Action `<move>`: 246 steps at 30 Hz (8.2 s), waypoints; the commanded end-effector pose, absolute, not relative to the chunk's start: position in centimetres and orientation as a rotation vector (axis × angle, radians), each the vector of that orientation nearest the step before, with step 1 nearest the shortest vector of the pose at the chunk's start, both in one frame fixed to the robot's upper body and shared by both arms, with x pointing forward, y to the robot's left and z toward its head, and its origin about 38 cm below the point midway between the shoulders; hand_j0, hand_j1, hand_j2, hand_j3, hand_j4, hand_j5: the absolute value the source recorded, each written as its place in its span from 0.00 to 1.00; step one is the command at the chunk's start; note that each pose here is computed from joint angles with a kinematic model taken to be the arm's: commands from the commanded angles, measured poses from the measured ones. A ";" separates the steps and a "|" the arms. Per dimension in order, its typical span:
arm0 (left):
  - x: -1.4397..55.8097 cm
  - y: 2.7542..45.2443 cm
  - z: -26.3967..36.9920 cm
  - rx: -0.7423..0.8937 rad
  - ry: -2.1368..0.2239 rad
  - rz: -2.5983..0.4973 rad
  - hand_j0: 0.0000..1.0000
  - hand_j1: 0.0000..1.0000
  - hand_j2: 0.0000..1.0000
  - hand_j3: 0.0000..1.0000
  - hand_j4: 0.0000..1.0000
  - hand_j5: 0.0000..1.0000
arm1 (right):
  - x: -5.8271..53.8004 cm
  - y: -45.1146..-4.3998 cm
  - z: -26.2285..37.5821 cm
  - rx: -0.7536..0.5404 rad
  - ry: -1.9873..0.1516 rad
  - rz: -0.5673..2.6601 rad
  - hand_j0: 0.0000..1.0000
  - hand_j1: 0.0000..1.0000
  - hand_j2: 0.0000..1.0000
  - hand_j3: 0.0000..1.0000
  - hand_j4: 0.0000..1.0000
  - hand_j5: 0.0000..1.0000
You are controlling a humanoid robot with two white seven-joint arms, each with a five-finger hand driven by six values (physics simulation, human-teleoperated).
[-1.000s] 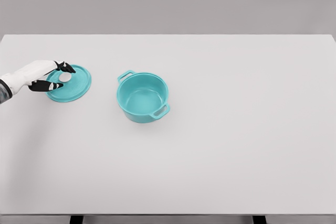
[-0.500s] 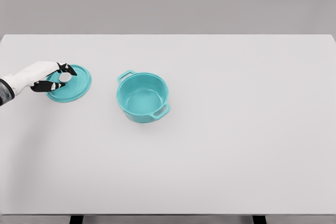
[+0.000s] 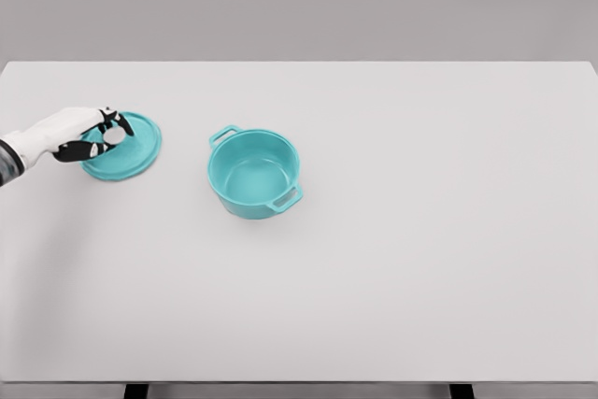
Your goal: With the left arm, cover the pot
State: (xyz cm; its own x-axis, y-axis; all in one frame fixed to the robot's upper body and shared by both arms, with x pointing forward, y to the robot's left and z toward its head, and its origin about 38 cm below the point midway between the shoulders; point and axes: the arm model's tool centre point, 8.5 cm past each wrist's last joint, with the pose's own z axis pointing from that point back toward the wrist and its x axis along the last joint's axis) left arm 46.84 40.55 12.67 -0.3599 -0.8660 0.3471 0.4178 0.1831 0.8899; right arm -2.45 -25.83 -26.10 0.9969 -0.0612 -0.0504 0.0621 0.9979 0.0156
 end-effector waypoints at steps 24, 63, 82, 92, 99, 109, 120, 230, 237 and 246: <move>47.0 36.8 18.7 0.558 -1.519 -1.552 0.49 0.49 0.49 0.49 0.49 0.49 | -2.5 -25.8 -26.1 0.018 0.051 -0.062 1.00 1.00 1.00 1.00 1.00 1.00; 43.2 32.7 23.0 0.556 -1.711 -1.686 0.47 0.47 0.47 0.47 0.47 0.47 | -2.5 -25.8 -26.1 0.018 0.051 -0.062 1.00 1.00 1.00 1.00 1.00 1.00; 41.9 28.1 21.4 0.453 -1.766 -1.757 0.46 0.46 0.46 0.46 0.46 0.46 | -2.4 -25.8 -26.1 0.017 0.049 -0.062 1.00 1.00 1.00 1.00 1.00 1.00; 41.8 26.5 20.5 0.407 -1.769 -1.779 0.46 0.46 0.46 0.46 0.46 0.46 | -2.3 -25.8 -26.1 0.017 0.048 -0.061 1.00 1.00 1.00 1.00 1.00 1.00; 41.5 25.5 19.7 0.367 -1.759 -1.810 0.46 0.46 0.46 0.46 0.46 0.46 | -2.5 -25.8 -26.1 0.018 0.051 -0.062 1.00 1.00 1.00 1.00 1.00 1.00; 41.8 23.8 19.1 0.349 -1.775 -1.811 0.46 0.46 0.46 0.46 0.46 0.46 | -2.5 -25.8 -26.1 0.018 0.051 -0.062 1.00 1.00 1.00 1.00 1.00 1.00; 41.5 22.2 18.2 0.317 -1.772 -1.841 0.46 0.46 0.46 0.46 0.46 0.46 | -2.4 -25.8 -26.1 0.017 0.049 -0.062 1.00 1.00 1.00 1.00 1.00 1.00; 42.4 22.3 22.3 0.463 -1.883 -1.778 1.00 1.00 1.00 1.00 1.00 1.00 | -2.4 -25.8 -26.1 0.017 0.049 -0.062 1.00 1.00 1.00 1.00 1.00 1.00; 42.3 31.3 25.4 0.670 -1.819 -1.639 1.00 1.00 1.00 1.00 1.00 1.00 | -2.4 -25.8 -26.1 0.017 0.049 -0.062 1.00 1.00 1.00 1.00 1.00 1.00; 41.8 39.7 24.1 0.758 -1.612 -1.566 1.00 1.00 1.00 1.00 1.00 1.00 | -2.4 -25.8 -26.1 0.017 0.049 -0.062 1.00 1.00 1.00 1.00 1.00 1.00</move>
State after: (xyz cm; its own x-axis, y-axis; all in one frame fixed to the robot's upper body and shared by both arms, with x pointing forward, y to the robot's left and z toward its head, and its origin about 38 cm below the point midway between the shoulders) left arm 41.84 38.09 23.94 -0.5731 -0.8126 0.1065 0.0819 0.0725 0.9940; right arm -2.45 -25.83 -26.10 0.9969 -0.0612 -0.0504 0.0621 0.9980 0.0156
